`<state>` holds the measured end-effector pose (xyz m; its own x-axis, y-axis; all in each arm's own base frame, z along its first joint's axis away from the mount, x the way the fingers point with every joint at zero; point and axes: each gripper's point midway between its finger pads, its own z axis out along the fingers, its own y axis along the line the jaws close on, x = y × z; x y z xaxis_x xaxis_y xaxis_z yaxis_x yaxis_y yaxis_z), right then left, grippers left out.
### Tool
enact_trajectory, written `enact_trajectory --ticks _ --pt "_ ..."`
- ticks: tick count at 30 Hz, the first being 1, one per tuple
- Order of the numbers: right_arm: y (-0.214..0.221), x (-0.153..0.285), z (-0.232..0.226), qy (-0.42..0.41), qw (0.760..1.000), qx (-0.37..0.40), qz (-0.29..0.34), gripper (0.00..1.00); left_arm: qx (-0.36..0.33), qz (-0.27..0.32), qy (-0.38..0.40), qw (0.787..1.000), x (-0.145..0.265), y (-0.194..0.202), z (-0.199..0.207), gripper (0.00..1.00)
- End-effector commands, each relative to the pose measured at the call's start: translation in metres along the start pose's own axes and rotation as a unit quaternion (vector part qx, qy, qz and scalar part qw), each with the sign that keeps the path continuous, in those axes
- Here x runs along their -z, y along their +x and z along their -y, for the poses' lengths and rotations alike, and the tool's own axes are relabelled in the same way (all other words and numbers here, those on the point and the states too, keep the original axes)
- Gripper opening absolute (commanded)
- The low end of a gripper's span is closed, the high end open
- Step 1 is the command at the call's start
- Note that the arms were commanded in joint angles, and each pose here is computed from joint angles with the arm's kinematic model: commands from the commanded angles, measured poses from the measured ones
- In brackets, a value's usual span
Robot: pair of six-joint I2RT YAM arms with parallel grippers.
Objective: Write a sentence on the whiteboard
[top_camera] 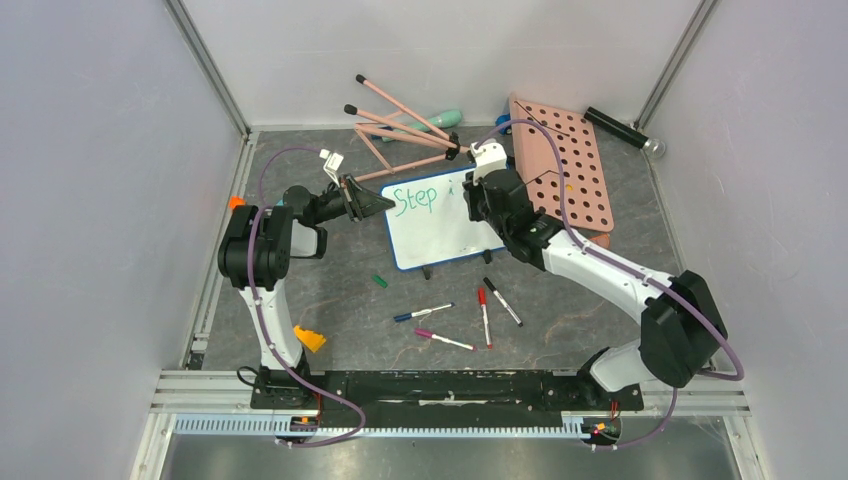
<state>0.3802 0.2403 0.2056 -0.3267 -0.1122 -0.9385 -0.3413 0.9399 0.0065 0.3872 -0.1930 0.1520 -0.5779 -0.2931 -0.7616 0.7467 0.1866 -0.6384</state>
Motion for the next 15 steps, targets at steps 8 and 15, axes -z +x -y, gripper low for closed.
enact_trajectory --ticks 8,15 --pt "-0.017 -0.011 -0.001 0.001 1.000 -0.004 0.016 0.00 -0.046 0.011 0.016 0.999 -0.001 -0.016 0.011 0.02" --pt "-0.007 -0.013 0.001 0.005 1.000 -0.004 0.005 0.00 -0.046 0.011 0.016 0.999 -0.001 -0.016 0.011 0.02"
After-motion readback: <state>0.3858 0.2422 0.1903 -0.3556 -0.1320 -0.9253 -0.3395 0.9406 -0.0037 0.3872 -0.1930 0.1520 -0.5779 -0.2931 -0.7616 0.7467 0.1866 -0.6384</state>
